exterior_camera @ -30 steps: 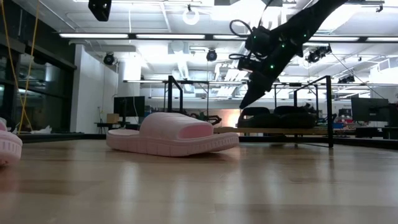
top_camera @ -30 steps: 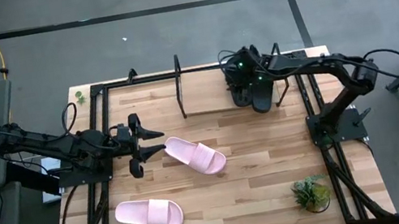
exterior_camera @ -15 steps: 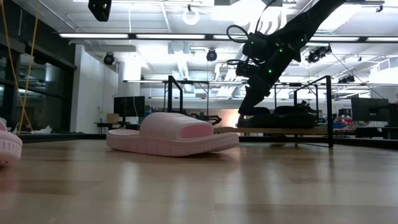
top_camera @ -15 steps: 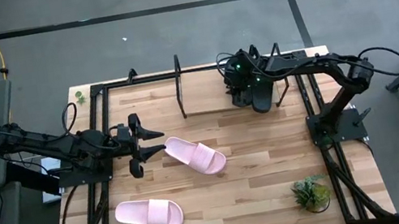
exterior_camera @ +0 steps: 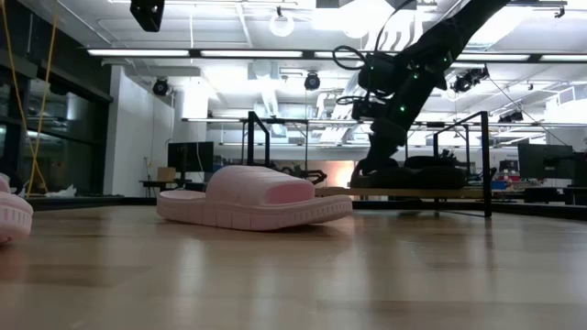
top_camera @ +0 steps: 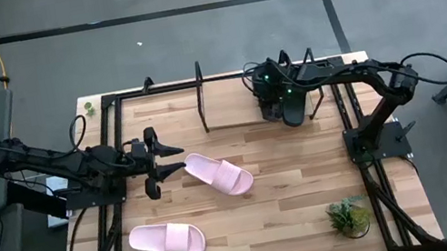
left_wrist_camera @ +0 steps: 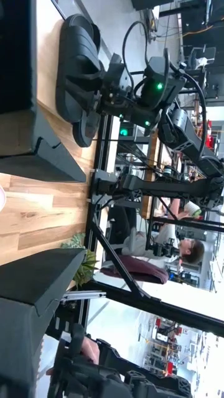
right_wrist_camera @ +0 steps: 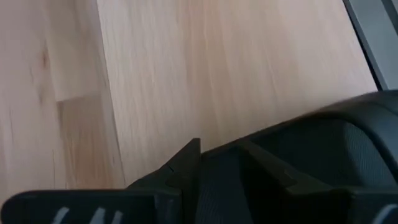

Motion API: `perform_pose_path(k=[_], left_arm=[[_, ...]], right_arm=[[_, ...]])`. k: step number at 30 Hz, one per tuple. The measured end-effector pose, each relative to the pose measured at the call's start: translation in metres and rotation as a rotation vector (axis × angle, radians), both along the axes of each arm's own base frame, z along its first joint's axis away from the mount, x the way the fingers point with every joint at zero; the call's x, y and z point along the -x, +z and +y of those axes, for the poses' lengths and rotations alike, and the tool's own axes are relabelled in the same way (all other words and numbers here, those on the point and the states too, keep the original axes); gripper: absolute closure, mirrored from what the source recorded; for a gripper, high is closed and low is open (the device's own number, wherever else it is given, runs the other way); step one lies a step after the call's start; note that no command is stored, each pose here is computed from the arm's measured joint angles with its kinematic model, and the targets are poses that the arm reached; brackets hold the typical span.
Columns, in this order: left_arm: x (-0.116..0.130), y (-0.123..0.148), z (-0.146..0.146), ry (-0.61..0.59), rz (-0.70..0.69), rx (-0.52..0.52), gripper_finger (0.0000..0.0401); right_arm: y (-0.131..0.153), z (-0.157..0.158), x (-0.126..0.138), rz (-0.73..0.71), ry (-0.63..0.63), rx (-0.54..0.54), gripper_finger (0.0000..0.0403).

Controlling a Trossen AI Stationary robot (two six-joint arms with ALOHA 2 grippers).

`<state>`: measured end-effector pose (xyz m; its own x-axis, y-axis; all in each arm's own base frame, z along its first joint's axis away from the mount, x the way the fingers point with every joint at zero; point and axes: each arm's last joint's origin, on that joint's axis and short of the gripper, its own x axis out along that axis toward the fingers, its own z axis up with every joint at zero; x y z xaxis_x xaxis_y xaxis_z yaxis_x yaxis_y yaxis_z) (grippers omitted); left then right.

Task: Pick and place slides into the shelf
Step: Put the black slides on the shelf

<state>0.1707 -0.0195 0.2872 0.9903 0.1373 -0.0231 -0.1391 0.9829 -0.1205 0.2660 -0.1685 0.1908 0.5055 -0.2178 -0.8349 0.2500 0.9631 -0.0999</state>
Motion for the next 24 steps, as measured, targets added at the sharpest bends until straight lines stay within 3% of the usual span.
perform_pose_path(k=[13, 24], left_arm=[[0.0, 0.0, 0.0, 0.0, 0.0, 0.001, 0.0233], [0.0, 0.0, 0.0, 0.0, 0.0, 0.002, 0.0233]], right_arm=[[0.009, -0.002, 0.004, 0.121, -0.089, 0.026, 0.0305], [0.058, 0.0, -0.024, -0.025, 0.005, 0.088, 0.0305]])
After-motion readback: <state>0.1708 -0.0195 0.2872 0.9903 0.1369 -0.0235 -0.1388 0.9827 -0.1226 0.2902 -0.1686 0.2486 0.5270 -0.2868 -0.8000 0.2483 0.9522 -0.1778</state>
